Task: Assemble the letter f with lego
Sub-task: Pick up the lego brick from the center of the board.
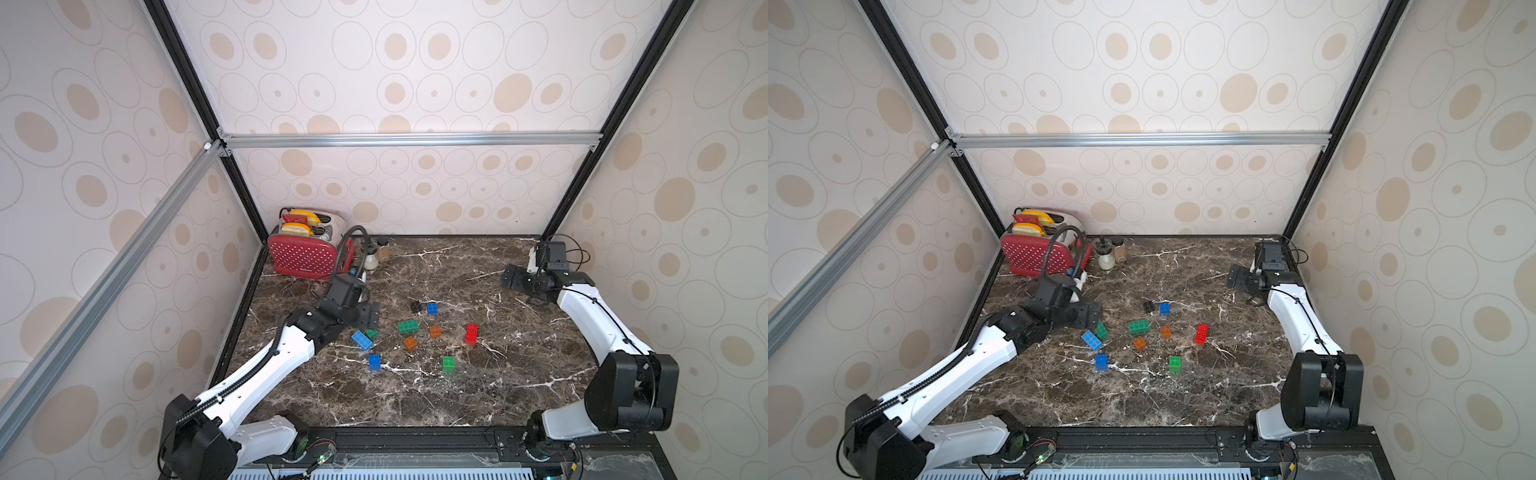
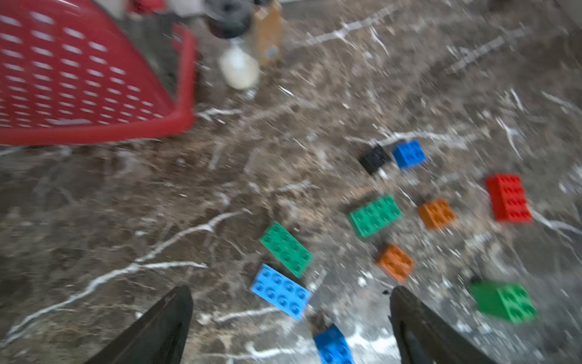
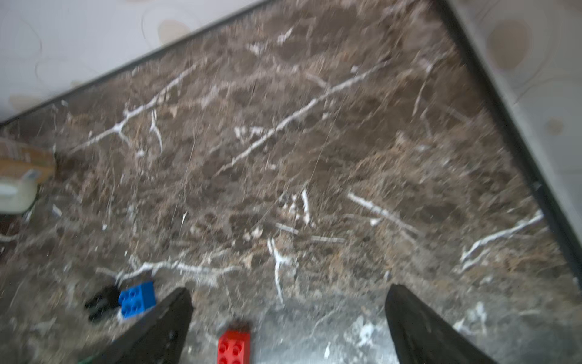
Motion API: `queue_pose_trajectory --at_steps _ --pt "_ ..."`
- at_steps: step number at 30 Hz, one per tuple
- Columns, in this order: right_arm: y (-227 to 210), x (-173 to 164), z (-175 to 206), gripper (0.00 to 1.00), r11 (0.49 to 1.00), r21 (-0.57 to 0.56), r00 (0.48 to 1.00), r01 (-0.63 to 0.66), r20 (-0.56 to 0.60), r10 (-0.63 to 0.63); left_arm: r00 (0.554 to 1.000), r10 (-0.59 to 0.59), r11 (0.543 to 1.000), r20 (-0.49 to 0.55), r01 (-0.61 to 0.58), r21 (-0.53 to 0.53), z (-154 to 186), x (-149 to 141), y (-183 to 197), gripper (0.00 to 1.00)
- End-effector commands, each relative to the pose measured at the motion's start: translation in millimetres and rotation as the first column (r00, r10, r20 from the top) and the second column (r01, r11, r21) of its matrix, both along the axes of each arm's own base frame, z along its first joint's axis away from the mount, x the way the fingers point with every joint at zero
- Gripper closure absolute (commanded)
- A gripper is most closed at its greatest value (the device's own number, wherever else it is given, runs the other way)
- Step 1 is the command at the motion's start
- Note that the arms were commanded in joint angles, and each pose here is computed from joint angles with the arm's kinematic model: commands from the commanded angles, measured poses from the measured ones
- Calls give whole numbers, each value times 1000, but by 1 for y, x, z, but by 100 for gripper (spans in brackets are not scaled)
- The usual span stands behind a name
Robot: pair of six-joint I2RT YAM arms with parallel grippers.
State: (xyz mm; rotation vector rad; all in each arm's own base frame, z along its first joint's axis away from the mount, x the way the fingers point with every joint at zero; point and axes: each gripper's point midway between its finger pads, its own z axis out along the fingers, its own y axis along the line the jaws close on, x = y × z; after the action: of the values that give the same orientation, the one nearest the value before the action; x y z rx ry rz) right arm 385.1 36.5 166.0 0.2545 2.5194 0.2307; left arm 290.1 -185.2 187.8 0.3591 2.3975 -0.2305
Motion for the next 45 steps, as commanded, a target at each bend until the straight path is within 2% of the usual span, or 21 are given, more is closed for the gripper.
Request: queue_pose_trajectory --at_steps 1,4,7,11,13,15,19,25,37,41,45 --pt "35 -47 -30 0 981 156 968 -113 -205 144 979 -79 997 -189 75 -28 -17 -38 -24 1" --pt "50 -71 -40 0 974 157 939 -163 -280 202 965 -99 995 -242 93 -36 -31 -47 -32 1" --pt "66 -94 -49 0 962 125 894 -244 -355 273 962 -72 997 -263 79 14 -40 -51 -21 1" --pt "78 -112 -64 0 920 17 849 -392 -379 369 965 -56 998 -255 63 18 -42 -59 -11 1" --pt "78 -113 -80 0 905 8 836 -425 -380 396 966 -64 998 -249 68 10 -40 -62 -8 1" --pt "81 -115 -96 0 908 35 816 -418 -425 392 967 -65 997 -247 71 18 -38 -65 -5 1" --pt "95 -120 -118 7 925 134 786 -355 -494 372 973 -33 999 -229 40 27 -34 -67 4 1" --pt "122 -138 -117 6 893 220 750 -392 -486 449 974 2 1000 -228 2 16 -38 -75 14 1" --pt "144 -135 -135 6 882 274 732 -383 -492 471 980 32 999 -198 -24 42 -32 -75 25 1" --pt "156 -120 -138 6 875 292 736 -387 -473 484 979 30 999 -200 -23 34 -30 -73 22 1" --pt "181 -99 -124 6 845 323 742 -427 -408 531 978 40 999 -206 -35 30 -34 -73 22 1"
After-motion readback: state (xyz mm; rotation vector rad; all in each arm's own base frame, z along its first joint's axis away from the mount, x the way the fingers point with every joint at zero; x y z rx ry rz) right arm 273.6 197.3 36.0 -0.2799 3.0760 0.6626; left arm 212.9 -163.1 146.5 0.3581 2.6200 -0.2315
